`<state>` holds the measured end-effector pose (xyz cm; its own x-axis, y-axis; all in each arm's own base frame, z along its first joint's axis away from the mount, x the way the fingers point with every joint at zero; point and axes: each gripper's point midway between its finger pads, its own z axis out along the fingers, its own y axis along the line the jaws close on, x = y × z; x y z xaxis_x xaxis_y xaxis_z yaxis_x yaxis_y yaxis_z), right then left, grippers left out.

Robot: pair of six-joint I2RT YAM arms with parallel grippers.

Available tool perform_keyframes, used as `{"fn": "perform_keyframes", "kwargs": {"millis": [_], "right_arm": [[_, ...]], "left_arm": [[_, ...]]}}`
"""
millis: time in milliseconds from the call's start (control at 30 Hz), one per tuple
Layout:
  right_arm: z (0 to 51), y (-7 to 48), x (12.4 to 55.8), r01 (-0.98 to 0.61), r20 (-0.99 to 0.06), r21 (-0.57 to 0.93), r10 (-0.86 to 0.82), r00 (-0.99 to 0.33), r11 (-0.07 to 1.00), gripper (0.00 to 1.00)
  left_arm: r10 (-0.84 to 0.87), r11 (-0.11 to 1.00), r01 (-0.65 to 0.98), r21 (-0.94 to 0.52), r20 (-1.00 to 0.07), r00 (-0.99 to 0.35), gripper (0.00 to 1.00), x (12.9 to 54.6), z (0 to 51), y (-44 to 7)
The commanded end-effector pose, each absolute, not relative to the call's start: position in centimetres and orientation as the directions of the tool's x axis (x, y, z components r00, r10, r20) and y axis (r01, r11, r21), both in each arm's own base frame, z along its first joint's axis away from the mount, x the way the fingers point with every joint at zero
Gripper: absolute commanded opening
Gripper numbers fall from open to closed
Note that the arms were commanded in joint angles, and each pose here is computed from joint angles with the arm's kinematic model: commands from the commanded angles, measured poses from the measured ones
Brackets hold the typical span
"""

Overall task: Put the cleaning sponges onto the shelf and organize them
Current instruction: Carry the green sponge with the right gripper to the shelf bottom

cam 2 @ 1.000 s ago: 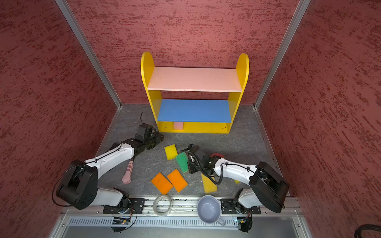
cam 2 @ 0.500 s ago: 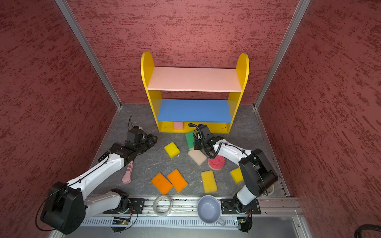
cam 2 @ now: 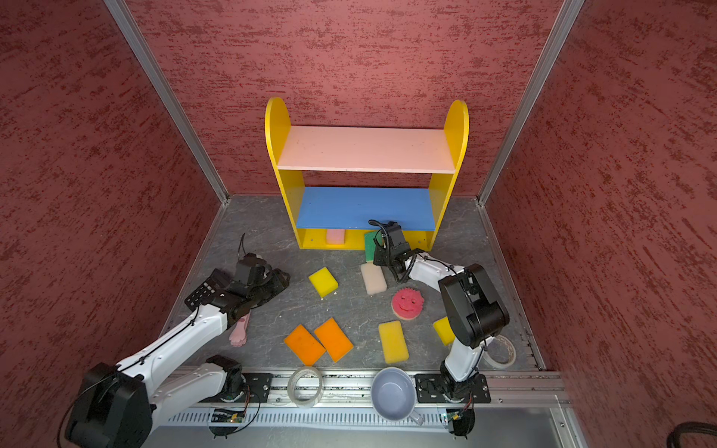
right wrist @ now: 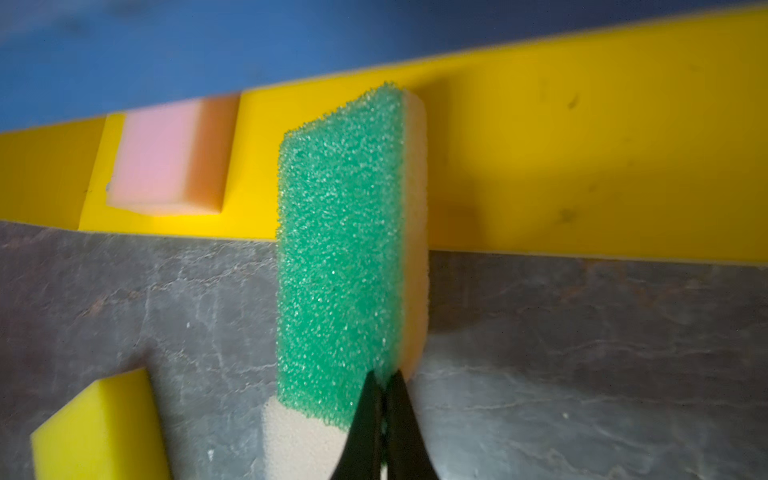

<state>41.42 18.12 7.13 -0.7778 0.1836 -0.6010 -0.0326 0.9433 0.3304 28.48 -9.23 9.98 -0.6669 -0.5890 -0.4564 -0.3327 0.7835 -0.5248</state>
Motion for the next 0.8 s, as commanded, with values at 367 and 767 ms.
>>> {"fn": "perform_keyframes", "kwargs": {"millis": [367, 767], "right_arm": [[7.1, 16.8, 44.7, 0.073, -0.677, 0.375, 0.327, -0.660, 0.924, 0.01], [7.0, 19.4, 44.2, 0.053, -0.631, 0.488, 0.394, -0.668, 0.871, 0.02]], "left_arm": [[-0.607, 0.782, -0.386, -0.489, -0.457, -0.650, 0.58, 29.4, 9.6, -8.5], [-0.596, 0.792, -0.389, -0.470, -0.460, -0.658, 0.58, 29.8, 9.2, -8.4]]}}
